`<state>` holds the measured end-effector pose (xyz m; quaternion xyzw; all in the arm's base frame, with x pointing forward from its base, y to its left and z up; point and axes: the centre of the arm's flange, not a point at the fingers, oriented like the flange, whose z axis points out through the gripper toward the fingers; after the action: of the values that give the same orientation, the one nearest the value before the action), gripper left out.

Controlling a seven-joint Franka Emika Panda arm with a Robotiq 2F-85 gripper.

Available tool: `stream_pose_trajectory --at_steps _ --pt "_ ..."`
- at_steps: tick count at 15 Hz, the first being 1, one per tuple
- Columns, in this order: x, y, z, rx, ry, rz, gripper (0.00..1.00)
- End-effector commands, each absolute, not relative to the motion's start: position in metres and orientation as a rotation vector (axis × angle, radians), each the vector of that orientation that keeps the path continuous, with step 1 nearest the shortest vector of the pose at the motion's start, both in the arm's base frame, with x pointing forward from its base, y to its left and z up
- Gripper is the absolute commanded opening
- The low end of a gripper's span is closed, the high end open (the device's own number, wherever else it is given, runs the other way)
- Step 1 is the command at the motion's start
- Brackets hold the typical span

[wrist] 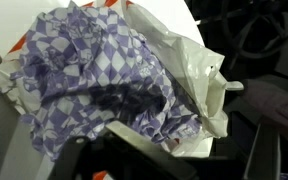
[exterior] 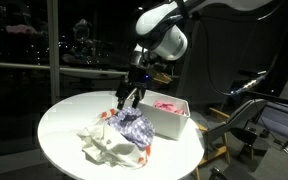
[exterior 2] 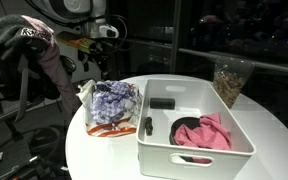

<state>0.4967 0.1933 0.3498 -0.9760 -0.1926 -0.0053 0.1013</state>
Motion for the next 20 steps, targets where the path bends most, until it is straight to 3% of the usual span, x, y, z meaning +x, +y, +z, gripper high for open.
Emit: stream_pose_trajectory --at_steps 1,10,20 --pt "0.494 0.205 0.353 -2.831 -0.560 -0.078 1.00" --pt "0.539 0.279 0.332 -2.642 -0.401 -0.323 1.00" --pt "0.580 0.261 0.316 -2.664 -0.273 -0.448 1.00"
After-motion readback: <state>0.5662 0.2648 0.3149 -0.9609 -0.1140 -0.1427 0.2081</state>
